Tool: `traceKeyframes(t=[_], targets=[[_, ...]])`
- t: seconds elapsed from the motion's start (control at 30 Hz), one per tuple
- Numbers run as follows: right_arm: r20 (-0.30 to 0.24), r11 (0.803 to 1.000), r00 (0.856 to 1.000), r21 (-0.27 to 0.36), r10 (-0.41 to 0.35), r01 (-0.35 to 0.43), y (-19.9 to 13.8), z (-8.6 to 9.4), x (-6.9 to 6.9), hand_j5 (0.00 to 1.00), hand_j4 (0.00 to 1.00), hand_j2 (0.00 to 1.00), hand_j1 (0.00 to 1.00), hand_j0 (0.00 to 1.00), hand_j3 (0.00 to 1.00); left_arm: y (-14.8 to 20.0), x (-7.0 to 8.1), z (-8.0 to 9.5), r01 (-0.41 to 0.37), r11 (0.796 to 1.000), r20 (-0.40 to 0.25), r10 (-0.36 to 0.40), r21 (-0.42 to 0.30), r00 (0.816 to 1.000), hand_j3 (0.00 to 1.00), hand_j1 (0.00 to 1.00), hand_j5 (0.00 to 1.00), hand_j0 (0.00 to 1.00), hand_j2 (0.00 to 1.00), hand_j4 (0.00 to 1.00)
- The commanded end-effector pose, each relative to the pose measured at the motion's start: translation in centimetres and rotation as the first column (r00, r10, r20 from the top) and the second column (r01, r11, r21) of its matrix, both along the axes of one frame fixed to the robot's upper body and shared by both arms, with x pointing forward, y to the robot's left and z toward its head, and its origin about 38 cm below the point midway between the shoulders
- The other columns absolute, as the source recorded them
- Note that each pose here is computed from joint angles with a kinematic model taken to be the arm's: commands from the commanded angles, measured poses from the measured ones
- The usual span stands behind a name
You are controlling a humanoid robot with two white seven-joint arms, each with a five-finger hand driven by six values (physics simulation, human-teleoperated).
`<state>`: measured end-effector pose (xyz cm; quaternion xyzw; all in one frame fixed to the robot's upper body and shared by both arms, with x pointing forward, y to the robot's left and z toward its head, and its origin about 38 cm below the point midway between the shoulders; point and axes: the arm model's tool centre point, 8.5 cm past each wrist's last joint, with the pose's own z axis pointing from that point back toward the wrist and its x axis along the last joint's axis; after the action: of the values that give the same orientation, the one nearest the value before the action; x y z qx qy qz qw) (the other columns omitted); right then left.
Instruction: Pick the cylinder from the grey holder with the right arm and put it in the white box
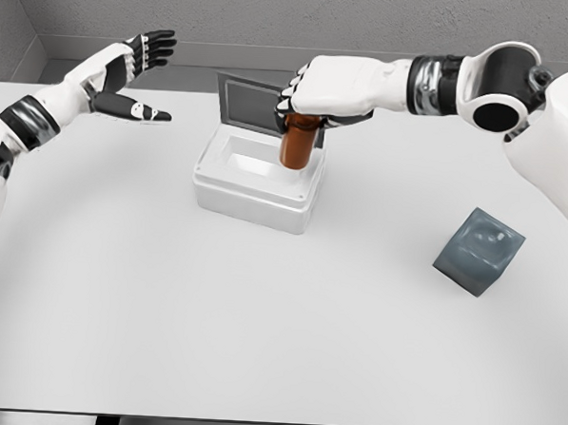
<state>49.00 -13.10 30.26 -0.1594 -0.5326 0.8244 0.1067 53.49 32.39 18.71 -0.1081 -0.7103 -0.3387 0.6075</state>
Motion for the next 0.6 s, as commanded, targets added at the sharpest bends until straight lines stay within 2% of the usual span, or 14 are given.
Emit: traceKeyframes(t=[0.0, 0.07, 0.1, 0.27, 0.37, 0.43, 0.47, 0.53, 0.57], targets=[[0.000, 1.000, 1.000, -0.005, 0.000, 0.000, 0.3, -0.2, 0.1, 0.71, 0.71, 0.71, 0.71, 0.71, 0.71, -0.1, 0.2, -0.4, -0.011, 1.000, -0.037, 0.011, -0.012, 0.999, 1.00, 1.00, 1.00, 1.00, 1.00, 1.00], [0.006, 1.000, 1.000, -0.011, -0.002, 0.002, 0.4, -0.2, 0.1, 0.86, 0.86, 0.86, 0.86, 0.86, 0.86, -0.2, 0.2, -0.5, -0.011, 1.000, -0.040, 0.010, -0.014, 0.999, 1.00, 1.00, 1.00, 1.00, 1.00, 1.00], [0.007, 1.000, 1.000, -0.010, -0.003, 0.003, 0.4, -0.2, 0.1, 0.90, 0.90, 0.90, 0.90, 0.90, 0.90, -0.2, 0.2, -0.4, -0.010, 1.000, -0.038, 0.010, -0.014, 0.999, 1.00, 1.00, 1.00, 1.00, 1.00, 1.00], [0.009, 1.000, 1.000, -0.005, -0.004, 0.004, 0.3, -0.1, 0.1, 0.92, 0.92, 0.92, 0.92, 0.92, 0.92, -0.2, 0.2, -0.5, -0.009, 1.000, -0.039, 0.009, -0.013, 0.999, 1.00, 1.00, 1.00, 1.00, 1.00, 1.00], [0.020, 1.000, 1.000, 0.000, 0.013, -0.013, 0.6, 0.3, -0.3, 0.92, 0.92, 0.92, 0.92, 0.92, 0.92, -0.2, 0.2, -0.4, -0.010, 1.000, -0.038, 0.010, -0.014, 0.999, 1.00, 1.00, 1.00, 1.00, 1.00, 1.00], [0.055, 1.000, 0.998, -0.002, 0.028, -0.028, -0.3, 1.3, -1.4, 0.94, 0.94, 0.94, 0.94, 0.94, 0.94, -0.7, 0.2, -0.6, -0.003, 1.000, -0.041, 0.002, -0.019, 0.999, 1.00, 1.00, 1.00, 1.00, 1.00, 1.00], [0.094, 0.999, 0.995, 0.009, 0.032, -0.033, -1.2, 2.6, -2.2, 0.96, 0.96, 0.96, 0.96, 0.96, 0.96, -0.9, 0.3, -0.6, -0.001, 1.000, -0.041, 0.000, -0.021, 0.999, 1.00, 1.00, 1.00, 1.00, 1.00, 1.00], [0.147, 1.000, 0.989, 0.016, 0.003, -0.006, -4.5, 4.0, -3.8, 0.99, 0.99, 0.99, 0.99, 0.99, 0.99, -1.3, 0.4, -0.9, 0.002, 1.000, -0.047, -0.003, -0.027, 0.999, 1.00, 1.00, 1.00, 1.00, 1.00, 1.00], [0.153, 1.000, 0.988, 0.020, -0.020, 0.018, -6.5, 4.5, -4.4, 0.99, 0.99, 0.99, 0.99, 0.99, 0.99, -1.6, 0.5, -1.4, -0.002, 0.999, -0.061, 0.000, -0.035, 0.998, 1.00, 1.00, 1.00, 1.00, 1.00, 1.00]])
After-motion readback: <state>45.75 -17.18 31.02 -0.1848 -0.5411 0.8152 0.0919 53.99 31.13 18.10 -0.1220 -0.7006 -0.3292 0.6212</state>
